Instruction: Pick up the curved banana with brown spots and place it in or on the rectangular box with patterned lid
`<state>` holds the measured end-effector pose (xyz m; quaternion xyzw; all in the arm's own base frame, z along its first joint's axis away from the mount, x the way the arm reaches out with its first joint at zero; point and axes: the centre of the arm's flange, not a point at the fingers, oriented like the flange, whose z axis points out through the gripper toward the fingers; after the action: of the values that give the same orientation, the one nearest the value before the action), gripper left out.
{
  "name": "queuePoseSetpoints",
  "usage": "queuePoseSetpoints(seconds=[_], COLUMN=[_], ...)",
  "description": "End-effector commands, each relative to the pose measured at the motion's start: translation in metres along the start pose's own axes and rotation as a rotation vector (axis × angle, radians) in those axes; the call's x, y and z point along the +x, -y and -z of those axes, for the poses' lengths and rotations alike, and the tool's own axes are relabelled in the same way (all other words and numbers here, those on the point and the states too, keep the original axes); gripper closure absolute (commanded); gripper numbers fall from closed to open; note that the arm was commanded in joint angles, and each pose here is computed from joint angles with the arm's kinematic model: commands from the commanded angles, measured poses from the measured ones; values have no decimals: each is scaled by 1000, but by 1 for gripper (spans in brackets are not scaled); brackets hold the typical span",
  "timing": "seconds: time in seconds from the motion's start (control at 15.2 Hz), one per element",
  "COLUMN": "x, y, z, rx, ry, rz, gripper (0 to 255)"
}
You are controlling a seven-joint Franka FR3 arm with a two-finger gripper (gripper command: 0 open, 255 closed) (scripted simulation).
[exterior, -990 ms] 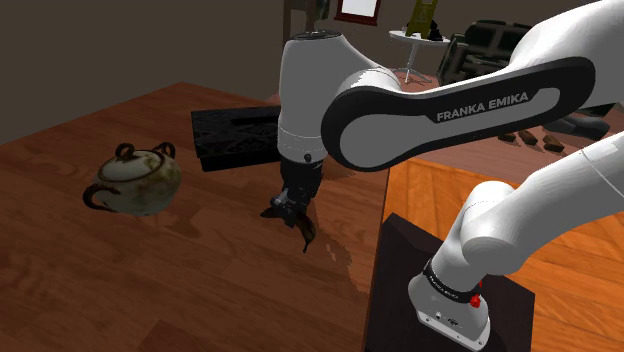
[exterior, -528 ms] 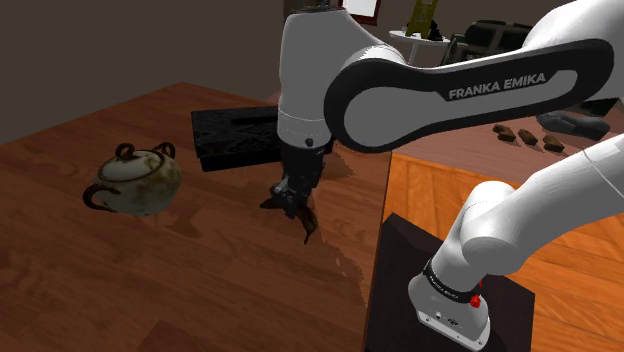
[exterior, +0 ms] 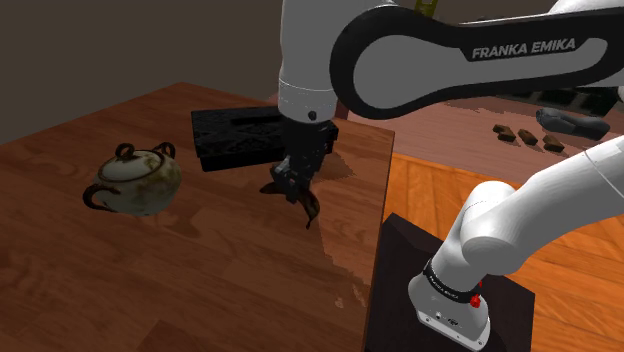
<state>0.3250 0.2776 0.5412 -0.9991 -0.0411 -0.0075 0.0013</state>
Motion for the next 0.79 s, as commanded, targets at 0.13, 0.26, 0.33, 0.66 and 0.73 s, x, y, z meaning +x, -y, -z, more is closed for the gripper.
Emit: queuePoseSetpoints(seconds=[0.13,0.26,0.33,0.66,0.73], x=[0,1,1,1,1], y=[0,0,0,0,0], z=[20,31,36,62,68], rx=[0,0,0,0,0], ry=[0,0,0,0,0], rz=[0,0,0,0,0], gripper=[255,255,255,255,255])
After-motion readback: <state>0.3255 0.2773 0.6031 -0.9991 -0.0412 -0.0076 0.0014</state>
